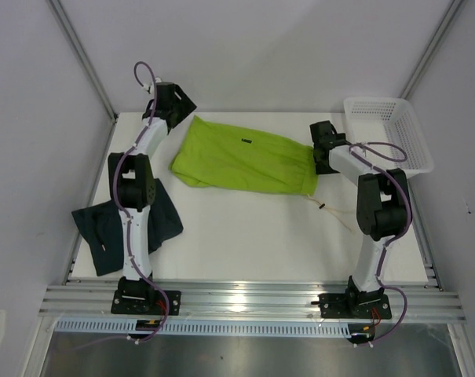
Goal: Fold and stack the shorts
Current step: Fold the shorts
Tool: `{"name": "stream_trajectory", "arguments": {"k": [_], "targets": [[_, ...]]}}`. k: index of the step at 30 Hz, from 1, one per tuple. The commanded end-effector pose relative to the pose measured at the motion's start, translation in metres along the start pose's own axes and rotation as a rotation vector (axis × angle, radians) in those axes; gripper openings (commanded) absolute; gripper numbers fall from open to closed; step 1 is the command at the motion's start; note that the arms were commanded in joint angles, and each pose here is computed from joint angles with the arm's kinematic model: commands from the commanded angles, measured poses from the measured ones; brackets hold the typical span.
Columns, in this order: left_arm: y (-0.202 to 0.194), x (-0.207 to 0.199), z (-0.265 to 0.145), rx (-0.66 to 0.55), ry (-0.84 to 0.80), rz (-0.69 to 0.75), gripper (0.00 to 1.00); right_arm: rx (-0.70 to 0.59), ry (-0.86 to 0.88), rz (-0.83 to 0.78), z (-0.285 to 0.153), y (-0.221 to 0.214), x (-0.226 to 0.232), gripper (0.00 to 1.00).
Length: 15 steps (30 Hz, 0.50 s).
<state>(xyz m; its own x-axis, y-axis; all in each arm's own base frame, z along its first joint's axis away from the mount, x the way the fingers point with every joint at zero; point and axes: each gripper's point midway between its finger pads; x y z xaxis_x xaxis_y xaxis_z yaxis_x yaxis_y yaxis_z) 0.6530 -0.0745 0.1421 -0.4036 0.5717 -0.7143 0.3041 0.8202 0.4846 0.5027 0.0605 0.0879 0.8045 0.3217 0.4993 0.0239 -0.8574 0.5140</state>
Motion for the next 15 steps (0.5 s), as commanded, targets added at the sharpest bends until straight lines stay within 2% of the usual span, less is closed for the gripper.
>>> {"name": "stream_trajectory", "arguments": {"k": [1,6,7,8,10,12,14,15], "targets": [[0.050,-0.050,-0.050,-0.083,-0.086,0.013,0.76,-0.091,0.085,-0.069,-0.038,0.045,0.030,0.87],[0.051,-0.054,-0.092,-0.041,-0.061,0.066,0.77,-0.021,0.192,-0.348,-0.059,0.053,0.035,0.88],[0.058,-0.067,-0.114,-0.051,-0.092,0.074,0.77,0.019,0.232,-0.476,-0.063,0.046,0.032,0.88],[0.038,-0.048,-0.113,0.004,-0.066,0.083,0.77,0.043,0.264,-0.537,-0.063,0.039,0.028,0.88],[0.024,-0.051,-0.140,0.047,-0.103,0.088,0.77,0.102,0.352,-0.654,-0.076,0.030,0.025,0.88],[-0.013,-0.032,-0.147,0.130,-0.109,0.099,0.77,0.151,0.385,-0.723,-0.080,0.021,0.007,0.88],[-0.022,-0.048,-0.171,0.136,-0.173,0.113,0.77,0.217,0.426,-0.762,-0.086,0.009,-0.006,0.87],[-0.052,-0.040,-0.175,0.185,-0.158,0.143,0.77,0.256,0.439,-0.778,-0.089,0.001,-0.021,0.86]]}}
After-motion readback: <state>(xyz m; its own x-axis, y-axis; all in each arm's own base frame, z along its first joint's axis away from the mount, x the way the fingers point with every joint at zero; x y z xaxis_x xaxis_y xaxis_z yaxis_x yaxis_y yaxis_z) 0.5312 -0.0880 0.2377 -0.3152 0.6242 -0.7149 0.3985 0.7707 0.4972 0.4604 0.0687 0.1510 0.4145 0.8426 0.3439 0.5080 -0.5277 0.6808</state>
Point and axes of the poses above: each gripper's point midway between its finger pads, its own z axis out along the fingers, its own x axis along the line the jaws close on, y = z × x, and after that the axes turned 15 degrees about -z, right-handed
